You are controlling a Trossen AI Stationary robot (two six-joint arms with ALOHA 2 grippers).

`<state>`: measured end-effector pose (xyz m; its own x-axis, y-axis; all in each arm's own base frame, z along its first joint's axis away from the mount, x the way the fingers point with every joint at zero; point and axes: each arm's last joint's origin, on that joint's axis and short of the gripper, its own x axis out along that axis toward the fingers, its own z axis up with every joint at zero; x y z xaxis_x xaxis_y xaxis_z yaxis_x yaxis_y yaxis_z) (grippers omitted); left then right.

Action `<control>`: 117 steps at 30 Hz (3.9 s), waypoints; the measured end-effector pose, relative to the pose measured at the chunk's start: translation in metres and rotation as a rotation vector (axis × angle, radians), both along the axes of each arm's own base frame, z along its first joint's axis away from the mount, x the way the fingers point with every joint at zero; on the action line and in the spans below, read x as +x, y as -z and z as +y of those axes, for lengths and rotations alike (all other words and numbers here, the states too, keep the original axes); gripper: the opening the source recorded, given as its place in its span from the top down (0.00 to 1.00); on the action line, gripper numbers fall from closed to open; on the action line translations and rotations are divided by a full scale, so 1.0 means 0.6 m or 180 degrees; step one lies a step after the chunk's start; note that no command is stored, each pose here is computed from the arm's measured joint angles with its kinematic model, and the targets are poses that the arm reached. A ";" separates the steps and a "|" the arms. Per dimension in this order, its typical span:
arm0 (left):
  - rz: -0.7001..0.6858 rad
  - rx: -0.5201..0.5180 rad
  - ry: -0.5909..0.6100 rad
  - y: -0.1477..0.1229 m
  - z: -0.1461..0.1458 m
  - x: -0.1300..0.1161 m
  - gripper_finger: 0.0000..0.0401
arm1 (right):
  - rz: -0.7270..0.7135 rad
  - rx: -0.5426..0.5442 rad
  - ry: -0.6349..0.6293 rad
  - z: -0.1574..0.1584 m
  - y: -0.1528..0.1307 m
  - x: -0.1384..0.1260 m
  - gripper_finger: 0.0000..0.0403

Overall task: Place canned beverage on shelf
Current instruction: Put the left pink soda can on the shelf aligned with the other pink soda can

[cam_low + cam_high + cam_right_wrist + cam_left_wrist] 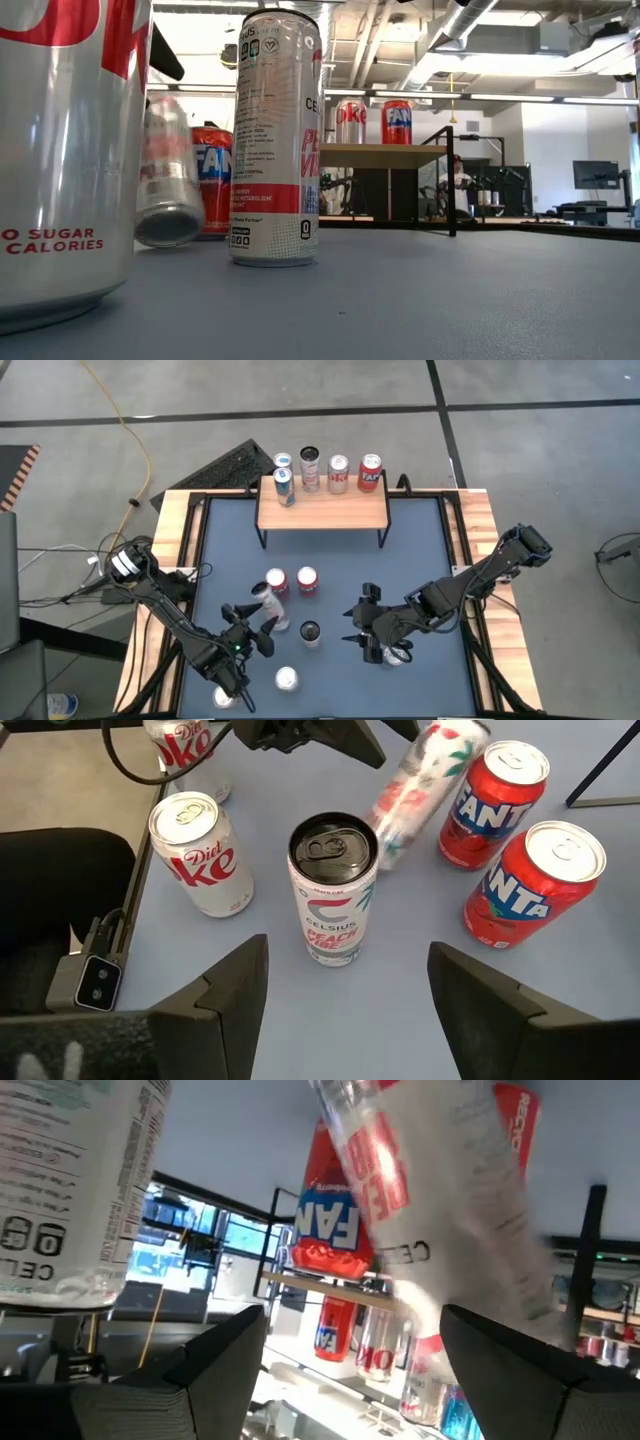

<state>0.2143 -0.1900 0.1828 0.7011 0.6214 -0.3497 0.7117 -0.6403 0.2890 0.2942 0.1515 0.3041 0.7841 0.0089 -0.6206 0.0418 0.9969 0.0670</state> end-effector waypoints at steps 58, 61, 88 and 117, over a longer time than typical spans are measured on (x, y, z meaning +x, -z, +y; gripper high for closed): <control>-0.4248 -0.6332 -0.3563 -0.374 0.173 -0.165 0.43 | 0.0647 -0.0160 0.0453 -0.111 0.181 0.402 0.37; -0.4250 -0.6325 -0.3551 -0.374 0.173 -0.165 0.43 | 0.0694 -0.0123 0.0532 -0.121 0.203 0.409 0.37; -0.4331 -0.6301 -0.3438 -0.375 0.174 -0.165 0.43 | 0.1201 0.0218 0.0356 -0.137 0.237 0.396 0.45; -0.4290 -0.6202 -0.3319 -0.375 0.174 -0.165 0.43 | 0.1640 0.0184 -0.0225 -0.108 0.223 0.379 0.22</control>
<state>0.1156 -0.0854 0.4081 0.7499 0.4376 -0.4961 -0.4294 0.8925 0.1381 0.5214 0.0868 0.1701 0.3733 0.0964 -0.9227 0.0166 0.9937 0.1106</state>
